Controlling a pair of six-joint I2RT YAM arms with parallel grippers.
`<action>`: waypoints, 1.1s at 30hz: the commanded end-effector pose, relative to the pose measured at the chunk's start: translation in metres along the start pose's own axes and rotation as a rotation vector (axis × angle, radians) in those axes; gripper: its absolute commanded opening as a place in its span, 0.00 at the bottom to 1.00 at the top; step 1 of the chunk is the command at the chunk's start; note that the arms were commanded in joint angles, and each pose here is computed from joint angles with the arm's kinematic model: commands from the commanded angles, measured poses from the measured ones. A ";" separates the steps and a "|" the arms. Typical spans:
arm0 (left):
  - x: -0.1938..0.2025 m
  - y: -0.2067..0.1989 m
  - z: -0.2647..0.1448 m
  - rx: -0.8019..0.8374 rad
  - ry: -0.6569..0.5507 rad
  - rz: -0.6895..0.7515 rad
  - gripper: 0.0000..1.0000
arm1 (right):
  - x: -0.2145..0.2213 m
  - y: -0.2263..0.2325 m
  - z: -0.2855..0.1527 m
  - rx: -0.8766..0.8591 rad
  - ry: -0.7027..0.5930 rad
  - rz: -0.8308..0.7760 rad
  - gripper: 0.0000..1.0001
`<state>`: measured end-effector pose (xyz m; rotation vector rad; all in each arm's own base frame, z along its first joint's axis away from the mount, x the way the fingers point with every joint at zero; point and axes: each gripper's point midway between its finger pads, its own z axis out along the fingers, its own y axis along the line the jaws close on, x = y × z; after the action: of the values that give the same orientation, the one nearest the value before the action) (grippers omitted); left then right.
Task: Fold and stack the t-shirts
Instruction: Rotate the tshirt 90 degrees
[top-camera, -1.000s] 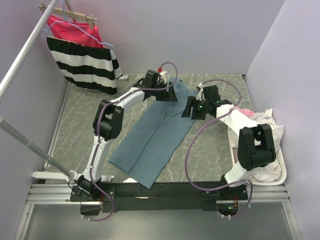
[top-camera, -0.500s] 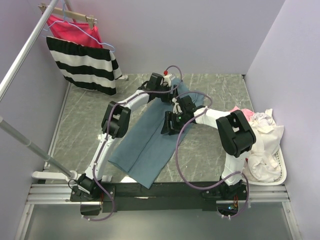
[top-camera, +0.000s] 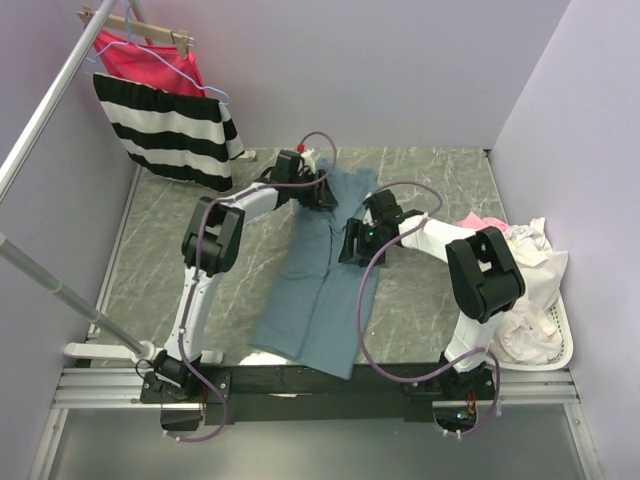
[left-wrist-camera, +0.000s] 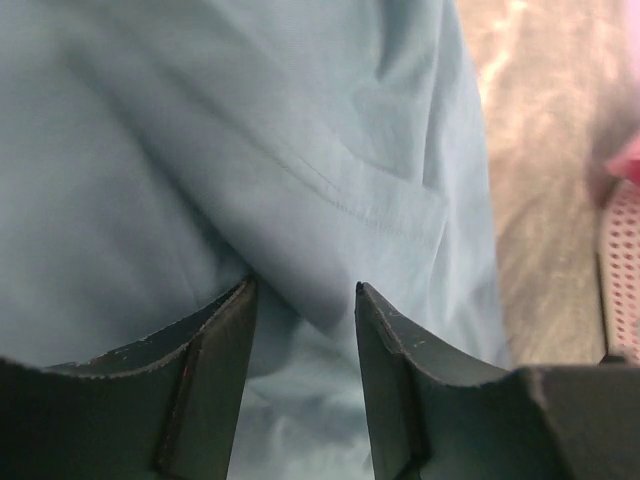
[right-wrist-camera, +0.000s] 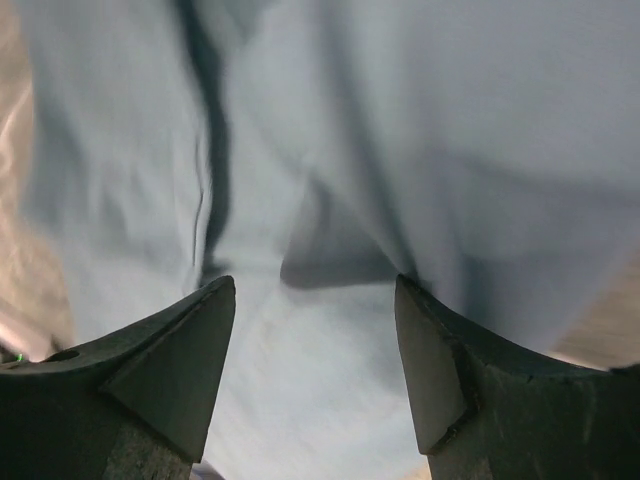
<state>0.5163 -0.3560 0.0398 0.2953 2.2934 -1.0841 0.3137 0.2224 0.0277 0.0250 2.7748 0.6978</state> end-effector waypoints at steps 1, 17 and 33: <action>0.022 0.064 -0.036 -0.294 0.016 -0.071 0.50 | 0.001 -0.072 -0.011 0.291 0.009 0.067 0.73; -0.094 0.019 -0.047 -0.225 -0.166 0.087 0.72 | -0.072 0.020 -0.072 -0.043 -0.162 -0.176 0.74; -0.059 0.101 -0.058 -0.301 -0.066 -0.088 0.62 | 0.059 0.051 -0.022 -0.283 0.202 -0.219 0.72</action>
<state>0.5895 -0.2377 0.0473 0.0273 2.3431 -0.7631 0.2590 0.2468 0.0594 -0.3649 2.7743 0.9634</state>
